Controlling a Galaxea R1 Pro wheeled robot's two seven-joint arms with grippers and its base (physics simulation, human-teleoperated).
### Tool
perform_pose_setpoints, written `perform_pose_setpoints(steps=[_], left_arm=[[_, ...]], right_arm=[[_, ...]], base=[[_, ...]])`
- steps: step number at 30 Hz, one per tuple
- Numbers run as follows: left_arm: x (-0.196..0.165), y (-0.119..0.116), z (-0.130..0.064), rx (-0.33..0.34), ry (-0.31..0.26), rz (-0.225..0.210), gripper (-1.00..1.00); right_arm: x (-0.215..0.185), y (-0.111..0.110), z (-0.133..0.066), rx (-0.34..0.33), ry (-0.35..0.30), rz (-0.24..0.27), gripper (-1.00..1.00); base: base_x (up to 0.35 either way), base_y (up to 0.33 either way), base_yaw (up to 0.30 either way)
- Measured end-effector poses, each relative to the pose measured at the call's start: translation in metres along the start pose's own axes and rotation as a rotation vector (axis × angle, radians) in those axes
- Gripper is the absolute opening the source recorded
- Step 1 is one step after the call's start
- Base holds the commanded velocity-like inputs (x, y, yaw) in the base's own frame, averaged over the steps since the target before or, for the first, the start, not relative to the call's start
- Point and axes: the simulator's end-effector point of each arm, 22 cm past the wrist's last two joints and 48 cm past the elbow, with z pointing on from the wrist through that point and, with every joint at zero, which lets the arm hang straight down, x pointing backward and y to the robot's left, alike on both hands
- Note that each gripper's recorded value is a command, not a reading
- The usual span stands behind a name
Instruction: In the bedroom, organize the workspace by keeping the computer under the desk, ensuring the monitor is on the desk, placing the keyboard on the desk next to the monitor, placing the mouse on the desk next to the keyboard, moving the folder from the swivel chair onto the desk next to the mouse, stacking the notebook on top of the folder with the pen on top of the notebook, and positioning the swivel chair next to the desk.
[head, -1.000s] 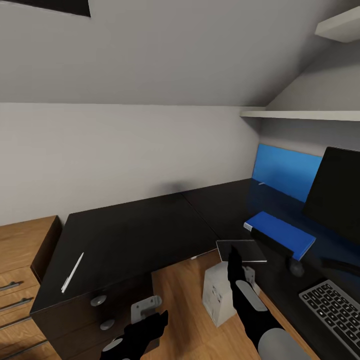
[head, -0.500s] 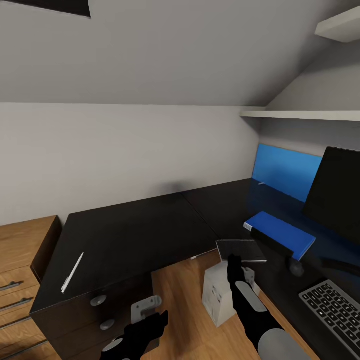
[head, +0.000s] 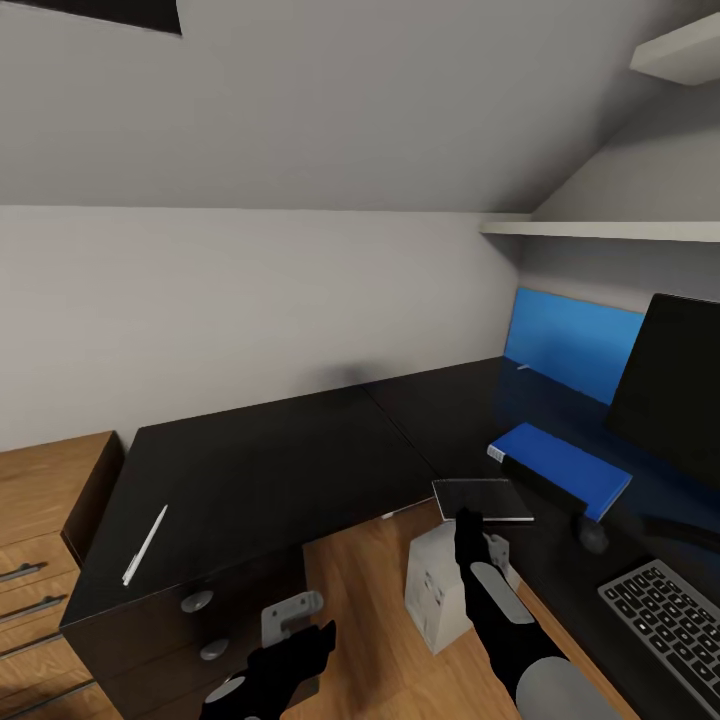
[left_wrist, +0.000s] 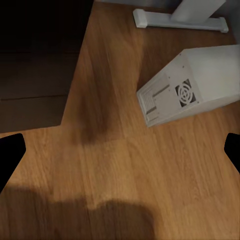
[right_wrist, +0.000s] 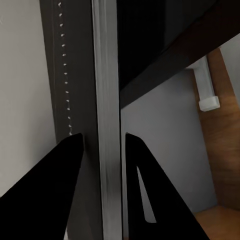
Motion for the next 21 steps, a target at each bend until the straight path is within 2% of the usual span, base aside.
perform_pose_setpoints(steps=[12,18,21], left_arm=[[-0.013,-0.007,-0.013,-0.001,0.002,0.000,1.00],[-0.020,-0.010,-0.020,-0.002,0.002,-0.001,1.00],[-0.023,-0.012,-0.024,-0.002,0.002,-0.001,1.00]], right_arm=[[0.006,0.027,-0.007,-0.023,0.008,-0.003,-1.00],[0.024,0.058,-0.015,-0.110,0.048,-0.103,-1.00],[0.028,0.075,-0.018,-0.142,0.056,-0.117,-1.00]], base=[[0.000,0.000,0.000],[0.000,0.000,0.000],[0.000,0.000,0.000]])
